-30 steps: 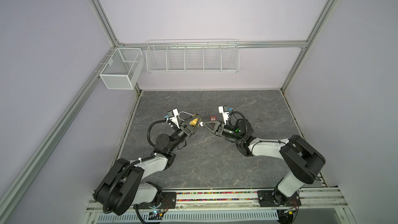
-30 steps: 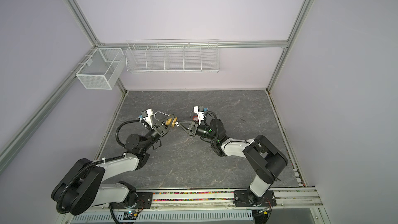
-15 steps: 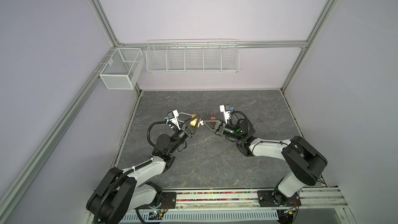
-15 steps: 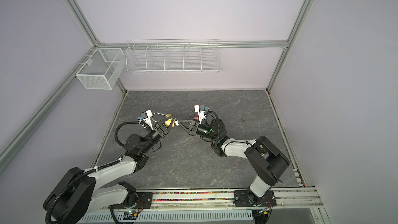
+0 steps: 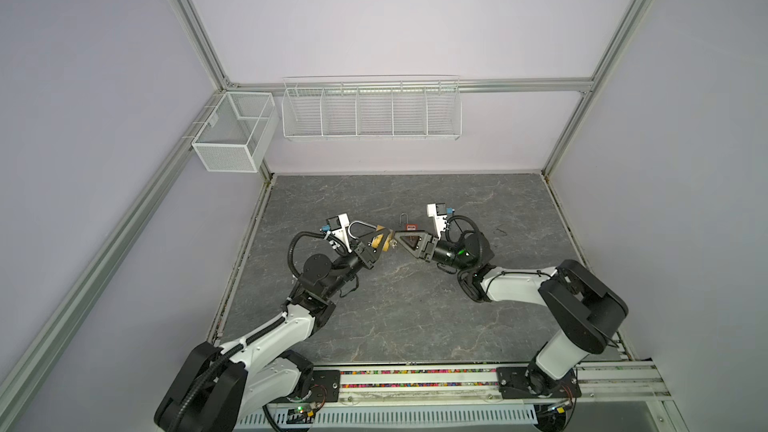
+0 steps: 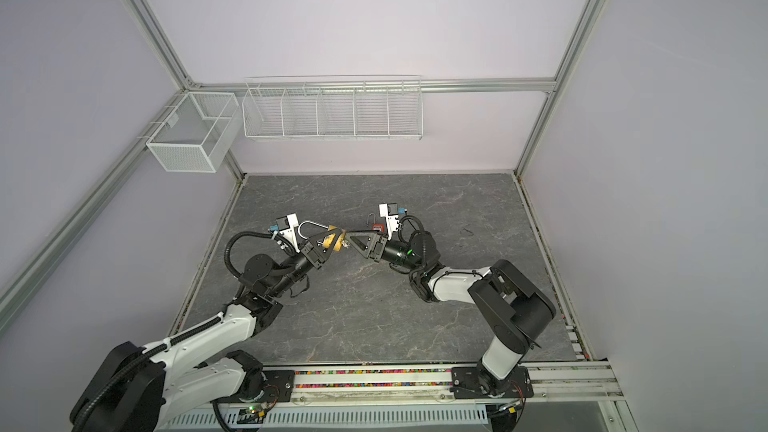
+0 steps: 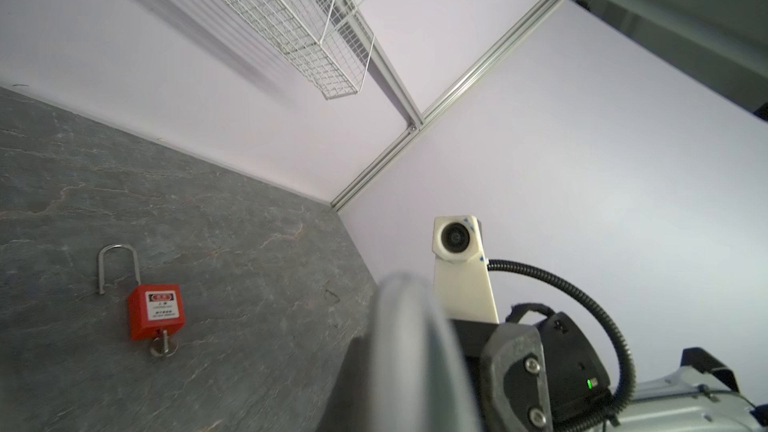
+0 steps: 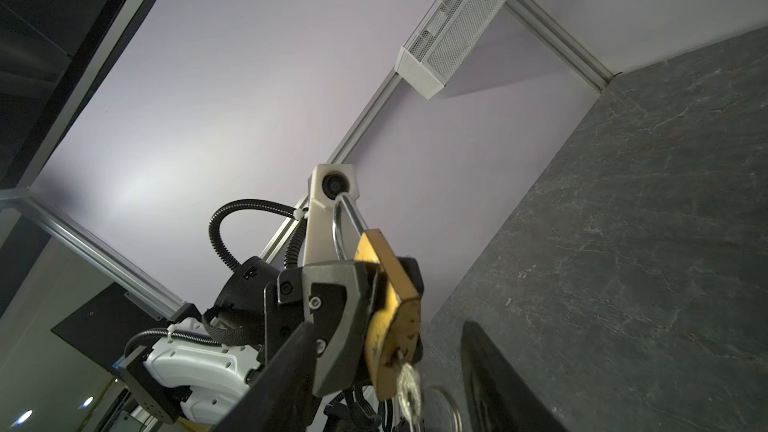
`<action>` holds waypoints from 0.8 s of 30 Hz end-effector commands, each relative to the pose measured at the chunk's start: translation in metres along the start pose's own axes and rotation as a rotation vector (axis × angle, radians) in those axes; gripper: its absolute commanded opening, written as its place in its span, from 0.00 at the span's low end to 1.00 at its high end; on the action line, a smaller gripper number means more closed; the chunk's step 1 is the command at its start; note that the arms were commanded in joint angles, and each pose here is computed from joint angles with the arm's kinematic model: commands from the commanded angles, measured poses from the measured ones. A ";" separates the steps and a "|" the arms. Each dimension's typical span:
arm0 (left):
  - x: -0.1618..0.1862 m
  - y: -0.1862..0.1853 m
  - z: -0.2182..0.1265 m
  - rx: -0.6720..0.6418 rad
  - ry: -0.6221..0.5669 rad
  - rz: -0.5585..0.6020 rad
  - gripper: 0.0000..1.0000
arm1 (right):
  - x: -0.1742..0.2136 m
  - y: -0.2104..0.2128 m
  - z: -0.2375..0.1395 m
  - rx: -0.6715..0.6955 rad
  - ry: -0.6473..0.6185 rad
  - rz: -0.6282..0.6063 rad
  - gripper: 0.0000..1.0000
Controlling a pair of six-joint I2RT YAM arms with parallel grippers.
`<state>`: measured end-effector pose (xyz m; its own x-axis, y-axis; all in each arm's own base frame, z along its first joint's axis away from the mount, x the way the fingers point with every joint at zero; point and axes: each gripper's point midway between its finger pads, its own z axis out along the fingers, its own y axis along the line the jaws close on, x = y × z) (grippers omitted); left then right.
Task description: Unlock with the key
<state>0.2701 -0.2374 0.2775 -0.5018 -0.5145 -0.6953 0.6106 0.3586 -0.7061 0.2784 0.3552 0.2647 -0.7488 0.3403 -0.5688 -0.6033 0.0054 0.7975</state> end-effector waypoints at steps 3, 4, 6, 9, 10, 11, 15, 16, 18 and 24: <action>0.002 -0.037 -0.005 0.068 0.178 0.201 0.00 | -0.003 0.022 -0.009 0.021 0.132 -0.159 0.59; 0.008 -0.044 -0.007 0.100 0.230 0.226 0.00 | -0.002 0.027 -0.009 0.025 0.165 -0.203 0.59; 0.017 -0.048 -0.008 0.119 0.311 0.245 0.00 | -0.002 0.028 -0.015 0.076 0.207 -0.280 0.61; 0.028 -0.054 -0.013 0.166 0.383 0.273 0.00 | 0.000 0.045 -0.021 0.062 0.278 -0.396 0.63; 0.032 -0.059 -0.014 0.204 0.404 0.283 0.00 | 0.006 0.051 -0.021 0.031 0.326 -0.419 0.63; 0.034 -0.064 -0.015 0.239 0.419 0.290 0.00 | 0.004 0.060 -0.017 0.006 0.351 -0.444 0.62; 0.033 -0.079 -0.017 0.305 0.433 0.313 0.00 | 0.005 0.075 -0.018 -0.051 0.392 -0.503 0.62; 0.033 -0.079 -0.018 0.306 0.437 0.314 0.00 | 0.005 0.077 -0.017 -0.061 0.397 -0.507 0.63; 0.031 -0.082 -0.018 0.314 0.432 0.312 0.00 | 0.008 0.077 -0.014 -0.071 0.430 -0.497 0.62; 0.027 -0.092 -0.018 0.352 0.423 0.291 0.00 | 0.022 0.079 0.000 -0.135 0.492 -0.476 0.61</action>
<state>0.1962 -0.2687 0.2805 -0.5389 -0.0112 -0.8423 0.8245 0.1976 -0.5302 0.2281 0.3555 0.3177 -0.4393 -0.0914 -0.8937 -0.8973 -0.0036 0.4414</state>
